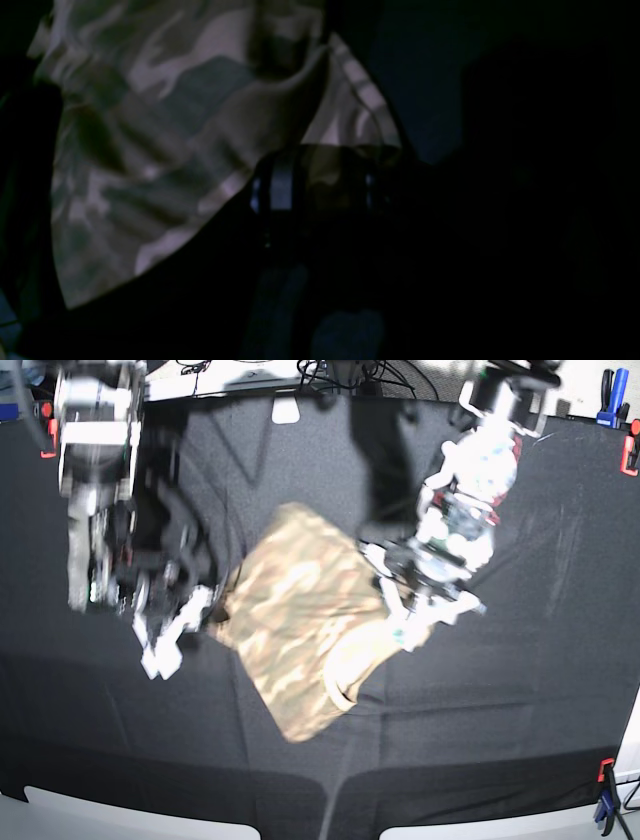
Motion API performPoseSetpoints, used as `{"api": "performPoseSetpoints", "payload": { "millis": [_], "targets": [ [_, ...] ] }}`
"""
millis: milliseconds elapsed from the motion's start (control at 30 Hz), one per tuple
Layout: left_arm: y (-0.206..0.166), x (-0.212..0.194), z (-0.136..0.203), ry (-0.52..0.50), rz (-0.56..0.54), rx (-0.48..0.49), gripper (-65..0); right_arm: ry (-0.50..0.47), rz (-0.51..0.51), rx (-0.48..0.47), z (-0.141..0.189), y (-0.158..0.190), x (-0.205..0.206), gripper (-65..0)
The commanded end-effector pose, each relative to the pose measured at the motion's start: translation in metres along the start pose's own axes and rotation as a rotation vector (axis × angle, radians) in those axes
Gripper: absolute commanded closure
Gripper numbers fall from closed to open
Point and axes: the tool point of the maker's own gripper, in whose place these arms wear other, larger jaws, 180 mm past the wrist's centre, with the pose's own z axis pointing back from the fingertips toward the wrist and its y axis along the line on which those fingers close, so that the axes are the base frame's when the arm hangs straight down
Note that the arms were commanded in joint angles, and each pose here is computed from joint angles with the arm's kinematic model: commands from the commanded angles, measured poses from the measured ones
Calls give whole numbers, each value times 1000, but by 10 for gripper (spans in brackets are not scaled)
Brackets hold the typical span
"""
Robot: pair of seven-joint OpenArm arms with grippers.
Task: Layout the t-shirt on the table in an organized manner, then fold the t-shirt properly
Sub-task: 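Adjust the folded bundle with both grippers and release it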
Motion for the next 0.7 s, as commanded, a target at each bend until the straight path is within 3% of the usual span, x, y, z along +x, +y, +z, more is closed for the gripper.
{"api": "performPoseSetpoints", "payload": {
  "millis": [0, 367, 667],
  "targets": [
    [15, 15, 1, -36, -4, 42, -284, 21, 25, 13, 1, 8, -3, -162],
    [25, 13, 2, -38, -24, 60, -284, -30, 27, 149, -12, 104, -32, -162],
    [43, 20, 2, -44, -65, 107, -284, -23, 76, 142, 4, 123, -42, -162]
  ]
}}
